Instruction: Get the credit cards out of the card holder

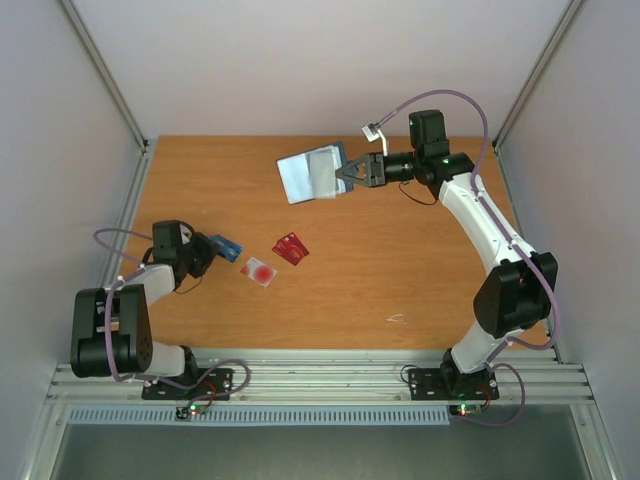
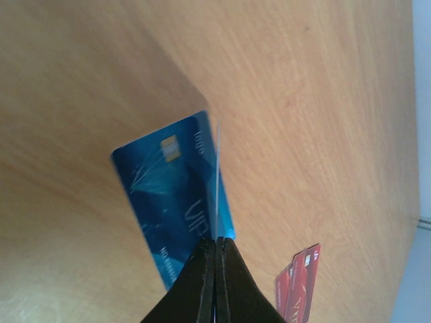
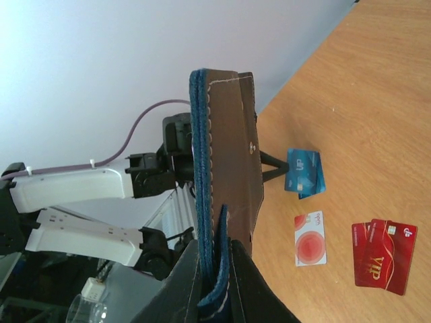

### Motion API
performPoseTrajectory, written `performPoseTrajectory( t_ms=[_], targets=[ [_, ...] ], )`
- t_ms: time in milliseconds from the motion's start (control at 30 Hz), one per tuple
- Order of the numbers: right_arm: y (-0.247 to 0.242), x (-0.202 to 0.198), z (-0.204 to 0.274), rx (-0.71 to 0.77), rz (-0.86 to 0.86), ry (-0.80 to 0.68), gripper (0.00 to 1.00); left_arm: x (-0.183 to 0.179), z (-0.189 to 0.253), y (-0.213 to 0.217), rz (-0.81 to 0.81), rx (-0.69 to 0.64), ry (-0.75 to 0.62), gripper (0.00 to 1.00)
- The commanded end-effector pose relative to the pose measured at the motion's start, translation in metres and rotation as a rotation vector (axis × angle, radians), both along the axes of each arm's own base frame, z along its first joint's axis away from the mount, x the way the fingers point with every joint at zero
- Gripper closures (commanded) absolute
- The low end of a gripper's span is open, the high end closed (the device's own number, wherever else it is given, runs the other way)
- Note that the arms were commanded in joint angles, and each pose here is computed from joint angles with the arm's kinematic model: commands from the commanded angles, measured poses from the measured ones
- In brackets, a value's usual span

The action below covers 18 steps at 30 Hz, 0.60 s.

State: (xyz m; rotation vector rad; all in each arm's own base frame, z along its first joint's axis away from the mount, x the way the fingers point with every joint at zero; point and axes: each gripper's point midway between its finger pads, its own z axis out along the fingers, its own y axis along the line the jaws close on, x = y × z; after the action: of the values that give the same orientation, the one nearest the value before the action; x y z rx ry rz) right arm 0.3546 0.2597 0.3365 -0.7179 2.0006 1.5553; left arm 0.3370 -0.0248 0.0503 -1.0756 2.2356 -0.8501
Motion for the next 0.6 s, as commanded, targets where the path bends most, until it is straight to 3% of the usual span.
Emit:
performPoseTrajectory(
  t_ms=[0, 467, 500, 567],
  targets=[
    [0.0, -0.011, 0.017, 0.021, 0.034, -0.045, 0.99, 0.024, 0.022, 0.003, -0.021, 0.025, -0.105, 1.0],
    [0.0, -0.013, 0.02, 0.03, 0.045, -0.053, 0.99, -0.004, -0.009, 0.018, 0.074, 0.075, 0.047, 1.0],
    [0.0, -0.014, 0.02, 0.031, 0.046, -0.053, 0.99, -0.006, -0.011, 0.019, 0.078, 0.079, 0.058, 0.99],
    [0.0, -0.014, 0.021, 0.031, 0.044, -0.055, 0.99, -0.012, -0.015, 0.022, 0.095, 0.091, 0.085, 0.85]
  ],
)
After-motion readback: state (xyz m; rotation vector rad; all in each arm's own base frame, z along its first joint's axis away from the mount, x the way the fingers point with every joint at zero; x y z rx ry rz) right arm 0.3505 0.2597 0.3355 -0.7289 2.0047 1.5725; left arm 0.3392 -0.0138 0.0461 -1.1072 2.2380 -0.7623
